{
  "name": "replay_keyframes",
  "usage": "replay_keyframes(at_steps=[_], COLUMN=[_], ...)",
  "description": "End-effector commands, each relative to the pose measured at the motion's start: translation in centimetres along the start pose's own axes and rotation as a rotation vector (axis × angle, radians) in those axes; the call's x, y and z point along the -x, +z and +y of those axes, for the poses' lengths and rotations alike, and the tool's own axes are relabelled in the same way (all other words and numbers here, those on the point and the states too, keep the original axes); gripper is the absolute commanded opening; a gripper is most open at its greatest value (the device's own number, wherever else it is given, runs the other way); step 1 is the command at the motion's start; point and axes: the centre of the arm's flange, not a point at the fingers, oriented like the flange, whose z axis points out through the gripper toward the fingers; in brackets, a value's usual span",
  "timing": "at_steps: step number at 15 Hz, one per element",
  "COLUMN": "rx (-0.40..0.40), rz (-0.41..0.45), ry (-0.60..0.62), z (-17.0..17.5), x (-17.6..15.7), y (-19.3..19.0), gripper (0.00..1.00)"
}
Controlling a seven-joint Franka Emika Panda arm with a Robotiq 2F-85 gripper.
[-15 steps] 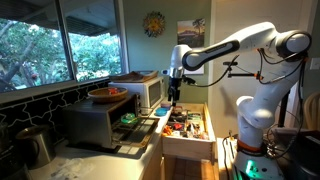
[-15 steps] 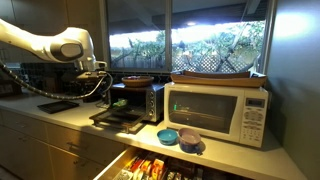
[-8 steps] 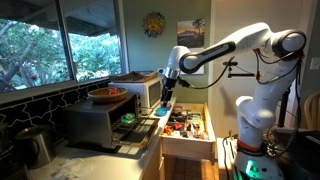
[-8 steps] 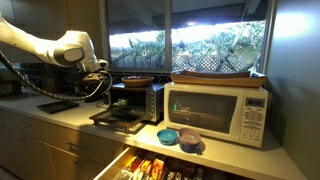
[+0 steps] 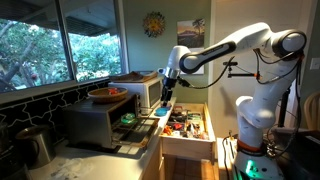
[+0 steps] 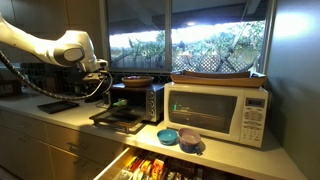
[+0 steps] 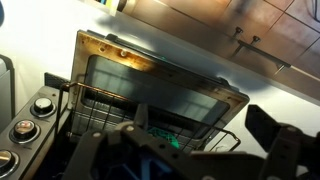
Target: Remove the green pack from the open toaster oven and put it in the open drawer.
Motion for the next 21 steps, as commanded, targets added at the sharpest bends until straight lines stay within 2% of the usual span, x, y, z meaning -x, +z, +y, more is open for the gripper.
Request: replay_keyframes(at_steps=[1,4,8,11,15,21], rx=[0.000,0.000,-0.012,0.013,0.051,0.047], rz=[0.000,0.000,0.072,0.131,0.227,0.329], ry=[0.000,0.000,-0.025,-0.035,0.023,0.078], z=[0.0,0.0,1.6,2.5,3.0,2.8], x=[0.0,0.0,-1.7,-2.8,-4.8,-7.7], y=[0.0,0.0,2.5,4.5,7.5,10.8], gripper=[1.00,1.00,1.00,1.00,1.00,1.00])
